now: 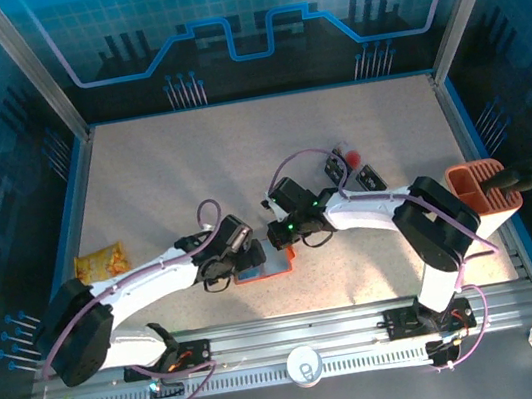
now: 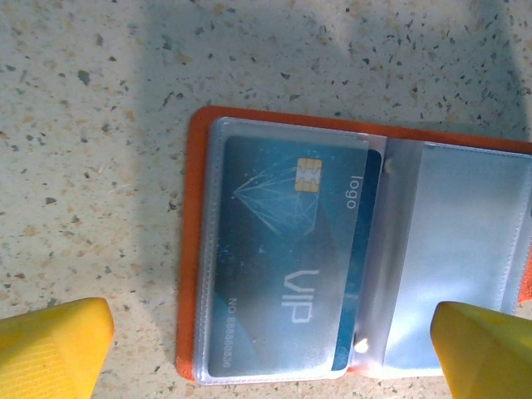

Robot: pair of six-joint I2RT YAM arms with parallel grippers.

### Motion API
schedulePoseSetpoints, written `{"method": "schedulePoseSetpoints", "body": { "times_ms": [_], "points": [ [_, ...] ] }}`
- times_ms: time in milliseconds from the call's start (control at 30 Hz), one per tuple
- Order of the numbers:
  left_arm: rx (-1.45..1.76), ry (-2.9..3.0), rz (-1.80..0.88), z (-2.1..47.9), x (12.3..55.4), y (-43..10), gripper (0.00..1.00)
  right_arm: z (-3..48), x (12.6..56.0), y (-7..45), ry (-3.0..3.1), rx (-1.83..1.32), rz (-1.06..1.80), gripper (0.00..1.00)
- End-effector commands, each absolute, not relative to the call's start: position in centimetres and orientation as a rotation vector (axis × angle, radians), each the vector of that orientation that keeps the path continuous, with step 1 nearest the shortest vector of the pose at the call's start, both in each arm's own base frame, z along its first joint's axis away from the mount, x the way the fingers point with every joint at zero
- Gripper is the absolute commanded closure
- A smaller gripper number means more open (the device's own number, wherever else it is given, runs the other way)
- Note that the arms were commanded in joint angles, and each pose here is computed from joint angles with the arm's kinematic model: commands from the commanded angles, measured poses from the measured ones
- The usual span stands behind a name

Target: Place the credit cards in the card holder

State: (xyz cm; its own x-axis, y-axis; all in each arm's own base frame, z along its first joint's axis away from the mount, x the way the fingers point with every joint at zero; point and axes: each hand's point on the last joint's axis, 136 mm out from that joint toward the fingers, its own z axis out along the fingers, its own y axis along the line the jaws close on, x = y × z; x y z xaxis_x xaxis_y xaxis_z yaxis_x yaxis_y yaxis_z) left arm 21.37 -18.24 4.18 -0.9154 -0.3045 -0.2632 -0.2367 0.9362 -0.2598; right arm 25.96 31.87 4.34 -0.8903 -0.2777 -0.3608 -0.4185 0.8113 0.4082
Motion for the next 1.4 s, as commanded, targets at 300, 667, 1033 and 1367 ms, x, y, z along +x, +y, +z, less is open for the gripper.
{"method": "schedulePoseSetpoints", "body": {
  "times_ms": [300,667,1033,1367],
  "points": [
    [-0.368,2.789,-0.3,3.9,22.0,-19.1,0.01,0.6,25.2,32.0,2.795,-0.48,0.751,1.0],
    [-0.336,2.804,-0.273,2.8,22.2,-19.5,0.01,0.9,25.0,33.0,2.787,-0.439,0.823,1.0],
    [-0.328,2.833,-0.171,0.9,21.4,-18.6,0.1,3.7,25.6,32.7,2.722,-0.404,0.871,0.98],
    [-0.333,2.828,-0.205,0.6,21.1,-18.7,0.2,4.2,25.5,32.2,2.713,-0.355,0.878,0.73]
  ]
}}
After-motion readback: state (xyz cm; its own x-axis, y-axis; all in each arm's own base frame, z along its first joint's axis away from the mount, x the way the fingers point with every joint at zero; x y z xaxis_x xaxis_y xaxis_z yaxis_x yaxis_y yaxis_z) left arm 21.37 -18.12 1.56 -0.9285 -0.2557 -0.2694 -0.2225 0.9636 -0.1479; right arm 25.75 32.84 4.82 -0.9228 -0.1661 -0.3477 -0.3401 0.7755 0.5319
